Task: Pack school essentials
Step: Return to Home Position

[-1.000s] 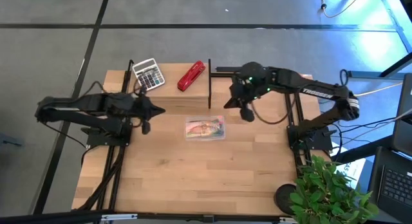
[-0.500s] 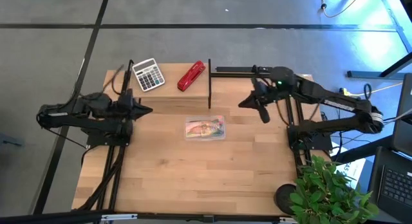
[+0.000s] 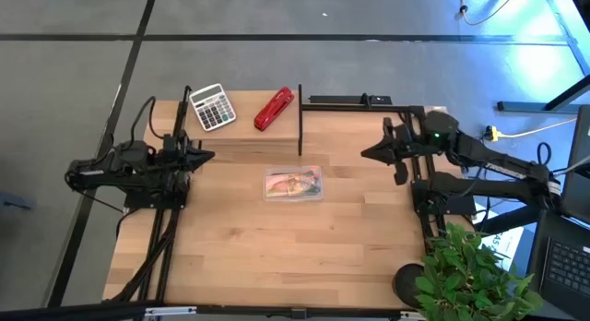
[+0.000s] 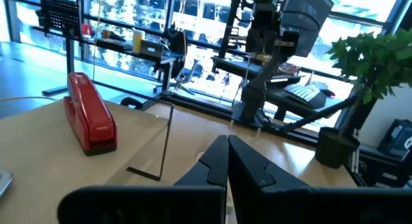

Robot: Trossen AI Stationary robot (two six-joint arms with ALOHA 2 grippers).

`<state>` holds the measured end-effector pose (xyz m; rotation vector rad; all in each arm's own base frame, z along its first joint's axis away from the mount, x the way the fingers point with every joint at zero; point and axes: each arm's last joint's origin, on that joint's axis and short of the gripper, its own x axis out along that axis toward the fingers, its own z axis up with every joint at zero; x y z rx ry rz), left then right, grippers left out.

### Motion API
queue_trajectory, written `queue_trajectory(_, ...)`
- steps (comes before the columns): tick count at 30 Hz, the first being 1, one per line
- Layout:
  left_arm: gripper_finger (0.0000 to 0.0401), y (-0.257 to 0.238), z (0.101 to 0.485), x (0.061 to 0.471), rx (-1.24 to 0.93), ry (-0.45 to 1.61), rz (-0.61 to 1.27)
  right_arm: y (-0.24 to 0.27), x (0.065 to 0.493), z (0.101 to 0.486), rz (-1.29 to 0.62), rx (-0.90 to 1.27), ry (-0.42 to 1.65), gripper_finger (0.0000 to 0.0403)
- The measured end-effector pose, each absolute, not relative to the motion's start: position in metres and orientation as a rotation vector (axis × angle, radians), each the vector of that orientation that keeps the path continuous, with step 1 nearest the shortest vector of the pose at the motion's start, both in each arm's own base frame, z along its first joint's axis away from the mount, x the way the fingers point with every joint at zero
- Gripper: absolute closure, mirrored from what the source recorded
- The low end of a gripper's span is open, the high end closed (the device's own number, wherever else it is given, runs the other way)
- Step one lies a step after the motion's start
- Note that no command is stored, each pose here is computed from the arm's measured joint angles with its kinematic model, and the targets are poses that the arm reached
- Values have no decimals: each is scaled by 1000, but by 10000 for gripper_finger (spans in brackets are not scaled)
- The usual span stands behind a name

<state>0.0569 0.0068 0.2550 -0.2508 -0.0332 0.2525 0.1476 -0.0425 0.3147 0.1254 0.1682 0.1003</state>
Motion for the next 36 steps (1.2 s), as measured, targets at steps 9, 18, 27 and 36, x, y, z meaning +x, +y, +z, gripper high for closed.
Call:
queue_trajectory(9,401,7,252,57,-253,-37,262,-33,115,296,11,153,71,403)
queue_trajectory(18,401,7,252,57,-256,-37,262,-27,99,255,-12,154,-90,403)
queue_trajectory(27,401,7,250,57,-252,-31,262,-23,85,226,-28,139,-166,403)
queue_trajectory(36,401,6,220,72,-271,25,259,-22,82,214,-43,146,-167,403)
